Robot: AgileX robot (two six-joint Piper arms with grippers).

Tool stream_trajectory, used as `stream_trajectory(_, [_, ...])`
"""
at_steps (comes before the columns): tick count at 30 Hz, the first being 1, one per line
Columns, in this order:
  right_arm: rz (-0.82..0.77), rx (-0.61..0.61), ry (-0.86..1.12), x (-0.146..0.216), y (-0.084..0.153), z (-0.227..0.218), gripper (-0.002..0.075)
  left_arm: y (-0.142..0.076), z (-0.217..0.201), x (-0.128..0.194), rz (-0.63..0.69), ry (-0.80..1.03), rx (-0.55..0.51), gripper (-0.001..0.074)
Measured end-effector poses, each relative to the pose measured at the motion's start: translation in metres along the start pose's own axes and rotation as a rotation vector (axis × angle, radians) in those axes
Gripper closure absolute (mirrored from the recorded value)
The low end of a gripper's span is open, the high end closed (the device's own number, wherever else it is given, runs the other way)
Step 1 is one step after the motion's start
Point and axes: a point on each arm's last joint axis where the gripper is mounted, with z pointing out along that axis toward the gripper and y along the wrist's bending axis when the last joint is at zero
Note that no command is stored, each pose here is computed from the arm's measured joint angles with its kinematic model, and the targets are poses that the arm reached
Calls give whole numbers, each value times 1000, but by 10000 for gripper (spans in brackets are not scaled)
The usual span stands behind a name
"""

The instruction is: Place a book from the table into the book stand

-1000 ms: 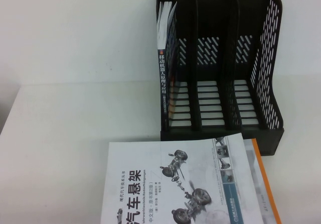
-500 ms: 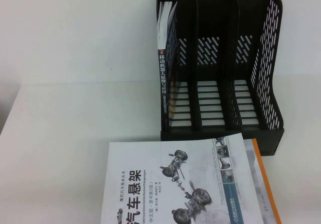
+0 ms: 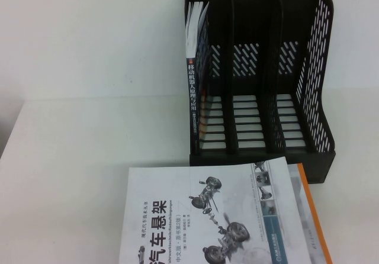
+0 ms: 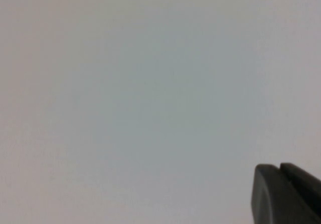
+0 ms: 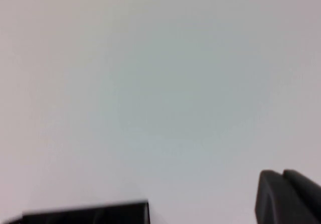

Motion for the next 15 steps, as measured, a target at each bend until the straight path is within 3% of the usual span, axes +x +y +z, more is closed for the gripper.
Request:
stream_trajectory(4, [55,18,-59,-5,-2,0,729,0,0,-1,-20,-16,-1,738])
stream_trajectory(6, [53,18,-49,-4,-2,0,729,1,0,1,-95,20,-14,738])
stream_trajectory(10, [-15,-2,86,-7,2,5,729,-2,7,-6,-251,215,-46,738])
stream_trajectory(15, [-24,28,333,-34,4,9,729,-14,22,-36,-216,375,-12,738])
